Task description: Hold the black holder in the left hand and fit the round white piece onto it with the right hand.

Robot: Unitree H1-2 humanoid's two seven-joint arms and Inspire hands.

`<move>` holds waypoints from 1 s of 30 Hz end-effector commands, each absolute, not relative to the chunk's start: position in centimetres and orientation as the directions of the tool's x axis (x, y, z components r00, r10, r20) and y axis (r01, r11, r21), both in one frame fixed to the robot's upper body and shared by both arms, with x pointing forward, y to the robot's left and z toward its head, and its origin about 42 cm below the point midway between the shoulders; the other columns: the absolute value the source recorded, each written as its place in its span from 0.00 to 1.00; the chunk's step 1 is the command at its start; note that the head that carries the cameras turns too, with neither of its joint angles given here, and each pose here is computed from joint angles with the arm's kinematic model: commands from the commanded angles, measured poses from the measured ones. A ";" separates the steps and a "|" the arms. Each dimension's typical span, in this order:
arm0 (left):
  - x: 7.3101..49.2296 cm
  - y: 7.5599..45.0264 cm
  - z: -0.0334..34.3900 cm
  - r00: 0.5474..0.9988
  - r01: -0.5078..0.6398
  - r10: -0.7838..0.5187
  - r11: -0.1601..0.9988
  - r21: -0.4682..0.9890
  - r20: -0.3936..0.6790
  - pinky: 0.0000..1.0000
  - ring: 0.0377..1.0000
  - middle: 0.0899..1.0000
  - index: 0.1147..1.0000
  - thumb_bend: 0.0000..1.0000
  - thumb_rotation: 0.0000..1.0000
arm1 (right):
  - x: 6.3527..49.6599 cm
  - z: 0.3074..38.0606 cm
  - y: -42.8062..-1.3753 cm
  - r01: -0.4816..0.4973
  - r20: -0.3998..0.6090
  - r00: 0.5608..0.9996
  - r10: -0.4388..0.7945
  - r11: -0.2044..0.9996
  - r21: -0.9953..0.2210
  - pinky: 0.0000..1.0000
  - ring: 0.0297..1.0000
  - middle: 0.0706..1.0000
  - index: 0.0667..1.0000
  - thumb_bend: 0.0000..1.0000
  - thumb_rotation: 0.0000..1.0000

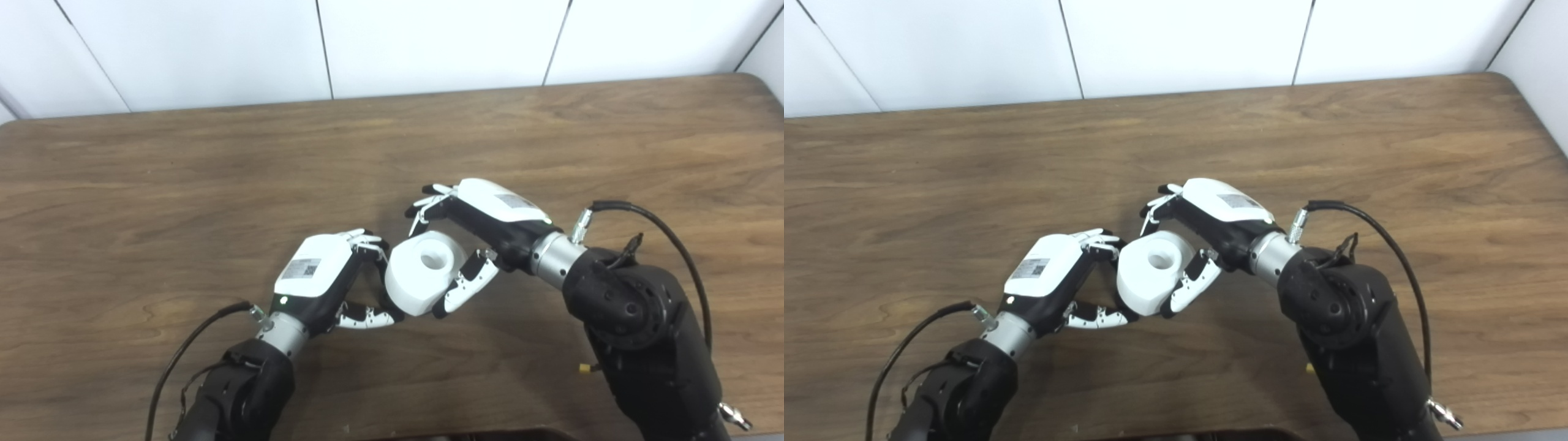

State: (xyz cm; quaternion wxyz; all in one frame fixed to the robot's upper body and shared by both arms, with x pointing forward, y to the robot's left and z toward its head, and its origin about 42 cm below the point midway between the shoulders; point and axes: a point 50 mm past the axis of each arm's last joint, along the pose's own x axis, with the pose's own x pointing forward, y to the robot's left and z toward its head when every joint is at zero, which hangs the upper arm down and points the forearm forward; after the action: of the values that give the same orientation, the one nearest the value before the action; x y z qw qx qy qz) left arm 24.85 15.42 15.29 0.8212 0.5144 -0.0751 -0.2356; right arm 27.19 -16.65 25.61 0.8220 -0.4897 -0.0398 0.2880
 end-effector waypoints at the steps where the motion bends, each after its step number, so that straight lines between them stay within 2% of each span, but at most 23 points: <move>1: 24.3 15.3 13.9 0.851 0.406 -0.476 0.324 0.854 -0.224 0.85 0.88 0.79 0.42 0.52 0.06 | 27.5 26.6 -16.6 -0.390 -0.173 0.840 0.514 0.351 -0.851 1.00 0.97 0.83 0.45 0.52 0.14; 17: 24.2 15.4 13.9 0.851 0.404 -0.478 0.332 0.853 -0.217 0.85 0.88 0.79 0.42 0.52 0.05 | 26.9 25.6 -16.4 -0.371 -0.153 0.843 0.516 0.353 -0.859 1.00 0.98 0.84 0.45 0.52 0.14; 30: 24.3 15.5 13.9 0.849 0.405 -0.480 0.326 0.854 -0.220 0.85 0.88 0.79 0.42 0.52 0.06 | 26.3 25.1 -15.8 -0.321 -0.132 0.831 0.541 0.273 -0.907 1.00 0.98 0.83 0.45 0.53 0.15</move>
State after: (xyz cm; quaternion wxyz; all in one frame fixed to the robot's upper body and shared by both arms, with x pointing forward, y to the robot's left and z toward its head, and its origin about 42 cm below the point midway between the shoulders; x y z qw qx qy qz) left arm 24.87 15.43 15.30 0.8220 0.5133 -0.0741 -0.2353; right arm 26.31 -15.75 25.14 0.8006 -0.5239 -0.0943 0.2750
